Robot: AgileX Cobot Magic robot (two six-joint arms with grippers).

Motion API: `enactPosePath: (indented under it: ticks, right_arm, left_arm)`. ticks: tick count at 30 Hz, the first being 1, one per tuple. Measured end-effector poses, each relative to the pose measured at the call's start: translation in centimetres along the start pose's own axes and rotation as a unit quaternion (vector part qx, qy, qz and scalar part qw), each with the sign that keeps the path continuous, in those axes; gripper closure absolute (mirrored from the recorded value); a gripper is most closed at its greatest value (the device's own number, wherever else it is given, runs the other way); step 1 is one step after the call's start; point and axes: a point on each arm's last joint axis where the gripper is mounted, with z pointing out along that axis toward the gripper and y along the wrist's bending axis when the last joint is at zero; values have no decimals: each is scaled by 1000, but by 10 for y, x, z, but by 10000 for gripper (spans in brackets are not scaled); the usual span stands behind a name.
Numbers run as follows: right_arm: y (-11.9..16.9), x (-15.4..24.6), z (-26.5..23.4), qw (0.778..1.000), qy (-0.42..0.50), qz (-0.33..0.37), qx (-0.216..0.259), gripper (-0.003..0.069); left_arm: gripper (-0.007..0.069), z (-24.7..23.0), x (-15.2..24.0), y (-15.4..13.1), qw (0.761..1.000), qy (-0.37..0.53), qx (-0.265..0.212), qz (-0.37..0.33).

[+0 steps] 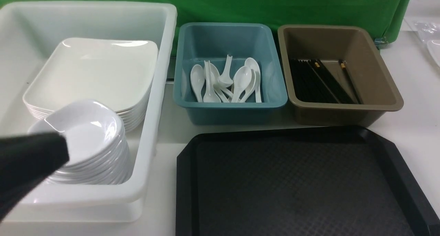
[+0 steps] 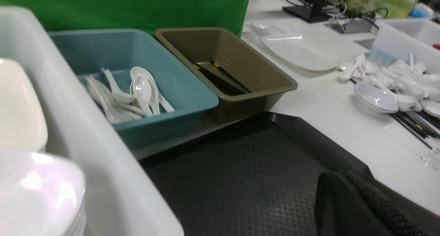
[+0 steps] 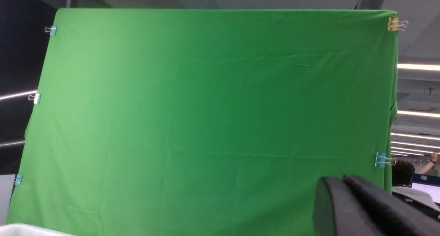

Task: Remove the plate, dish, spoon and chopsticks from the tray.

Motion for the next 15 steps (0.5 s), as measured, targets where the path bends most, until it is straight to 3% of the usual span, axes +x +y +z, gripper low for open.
enactPosePath:
  ticks: [7,15]
  right_arm:
    - [0,0,0,1000,-1,0,0,570]
    - [0,0,-1,1000,-1,1,0,553]
  left_arm:
    - [618,-15,37,4,998,-56,-7,-4]
    - [616,-21,42,3,997,-80,-5,-4]
